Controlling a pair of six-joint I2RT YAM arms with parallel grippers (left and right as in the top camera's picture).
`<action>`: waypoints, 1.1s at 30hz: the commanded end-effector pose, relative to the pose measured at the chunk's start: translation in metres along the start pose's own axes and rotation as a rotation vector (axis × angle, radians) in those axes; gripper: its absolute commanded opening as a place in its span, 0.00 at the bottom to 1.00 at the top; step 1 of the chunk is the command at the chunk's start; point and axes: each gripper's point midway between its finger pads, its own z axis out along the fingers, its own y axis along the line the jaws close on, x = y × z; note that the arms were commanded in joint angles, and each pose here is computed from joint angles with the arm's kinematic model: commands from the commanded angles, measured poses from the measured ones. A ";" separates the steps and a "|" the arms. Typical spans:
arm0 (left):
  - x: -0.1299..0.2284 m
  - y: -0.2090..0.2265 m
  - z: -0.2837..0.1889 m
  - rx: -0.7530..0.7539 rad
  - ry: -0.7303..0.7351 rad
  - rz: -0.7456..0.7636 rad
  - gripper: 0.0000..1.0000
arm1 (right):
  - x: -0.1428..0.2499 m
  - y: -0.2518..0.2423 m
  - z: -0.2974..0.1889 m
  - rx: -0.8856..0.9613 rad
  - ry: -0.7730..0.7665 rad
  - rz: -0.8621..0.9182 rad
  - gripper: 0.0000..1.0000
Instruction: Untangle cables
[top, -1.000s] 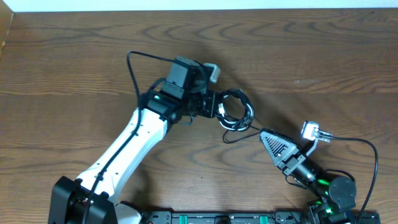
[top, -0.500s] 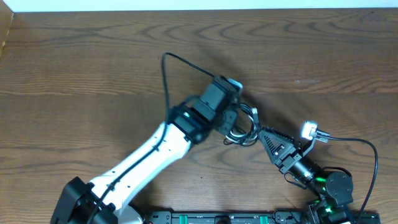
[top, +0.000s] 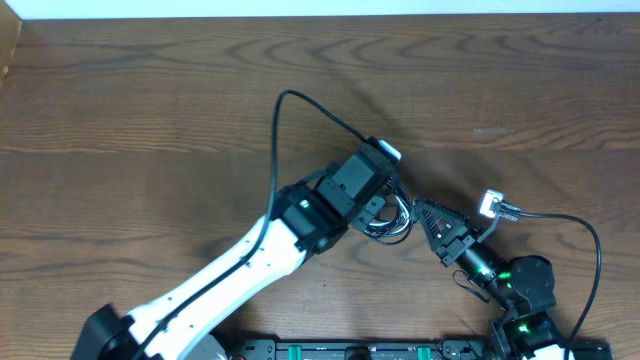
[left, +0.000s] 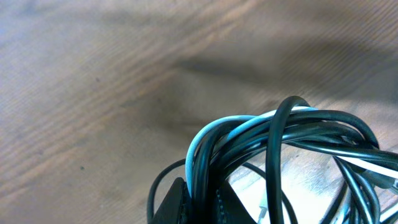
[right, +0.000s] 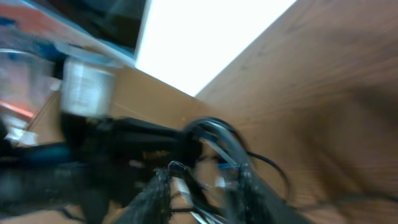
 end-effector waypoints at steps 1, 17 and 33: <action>-0.017 0.006 -0.025 -0.012 -0.088 -0.006 0.08 | 0.010 -0.006 0.002 0.014 0.051 -0.003 0.19; -0.059 0.011 -0.078 0.081 -0.318 -0.467 0.08 | 0.031 -0.034 0.006 0.102 0.143 0.061 0.04; -0.059 0.066 -0.077 -0.086 -0.410 -0.955 0.08 | 0.047 -0.025 0.004 0.051 0.237 0.075 0.57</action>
